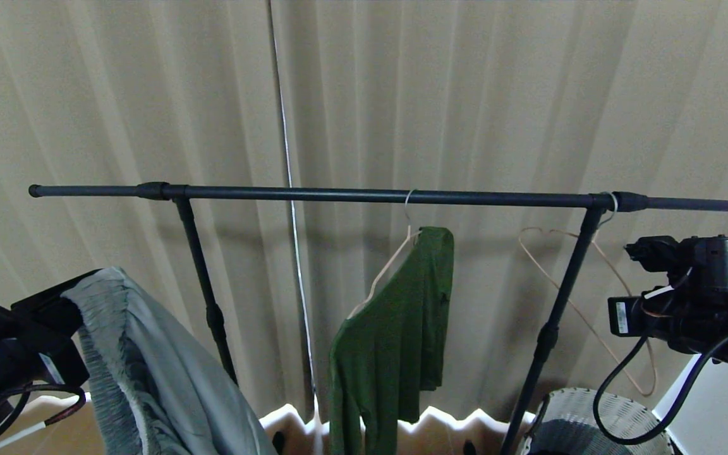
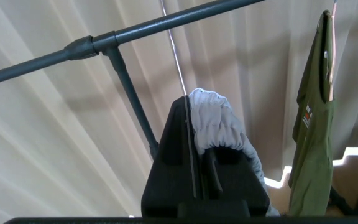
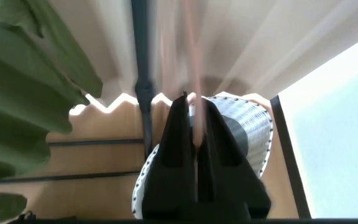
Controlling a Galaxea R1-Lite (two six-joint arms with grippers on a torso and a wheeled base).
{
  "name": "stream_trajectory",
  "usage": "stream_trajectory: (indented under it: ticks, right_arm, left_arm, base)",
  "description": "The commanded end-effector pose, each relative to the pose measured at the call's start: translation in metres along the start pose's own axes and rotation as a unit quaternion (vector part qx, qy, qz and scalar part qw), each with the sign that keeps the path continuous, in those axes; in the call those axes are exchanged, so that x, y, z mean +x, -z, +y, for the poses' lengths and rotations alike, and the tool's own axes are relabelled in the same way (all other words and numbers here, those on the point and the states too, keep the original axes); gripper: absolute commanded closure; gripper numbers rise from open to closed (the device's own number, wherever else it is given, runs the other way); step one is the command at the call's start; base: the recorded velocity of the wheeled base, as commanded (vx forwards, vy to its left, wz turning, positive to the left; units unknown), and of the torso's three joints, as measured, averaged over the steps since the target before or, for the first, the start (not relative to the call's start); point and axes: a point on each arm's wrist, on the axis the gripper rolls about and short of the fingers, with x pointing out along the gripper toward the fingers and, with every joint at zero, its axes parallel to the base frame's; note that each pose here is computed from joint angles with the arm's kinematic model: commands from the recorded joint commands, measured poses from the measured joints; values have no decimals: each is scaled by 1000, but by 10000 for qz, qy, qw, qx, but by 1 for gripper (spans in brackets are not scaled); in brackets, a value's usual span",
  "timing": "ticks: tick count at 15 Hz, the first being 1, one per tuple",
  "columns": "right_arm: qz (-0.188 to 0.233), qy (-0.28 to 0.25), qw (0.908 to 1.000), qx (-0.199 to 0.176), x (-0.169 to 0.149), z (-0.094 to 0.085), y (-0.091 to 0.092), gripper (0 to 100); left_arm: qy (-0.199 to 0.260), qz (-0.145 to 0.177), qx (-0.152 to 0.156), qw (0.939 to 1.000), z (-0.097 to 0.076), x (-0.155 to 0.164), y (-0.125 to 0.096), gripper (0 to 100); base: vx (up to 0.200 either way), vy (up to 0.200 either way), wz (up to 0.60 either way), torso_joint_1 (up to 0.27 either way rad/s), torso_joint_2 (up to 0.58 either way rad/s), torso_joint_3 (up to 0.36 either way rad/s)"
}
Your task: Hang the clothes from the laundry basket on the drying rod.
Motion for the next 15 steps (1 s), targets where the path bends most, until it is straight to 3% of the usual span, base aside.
stream_trajectory:
  ticks: [1, 10, 15]
  right_arm:
    - [-21, -11, 10000, -3, 0, 0, -1, 100]
    - [-531, 72, 9984, 191, -30, -11, -14, 100]
    - [-975, 85, 9946, 335, -44, -13, -6, 100]
  left_arm:
    - [-5, -15, 0, 10000, 0, 0, 0, 100]
    - [2, 14, 21, 10000, 0, -1, 1, 100]
    - [6, 29, 74, 10000, -1, -1, 2, 100]
  base:
    - [0, 0, 0, 0, 0, 0]
    - [0, 0, 0, 0, 0, 0]
    - [0, 0, 0, 0, 0, 0]
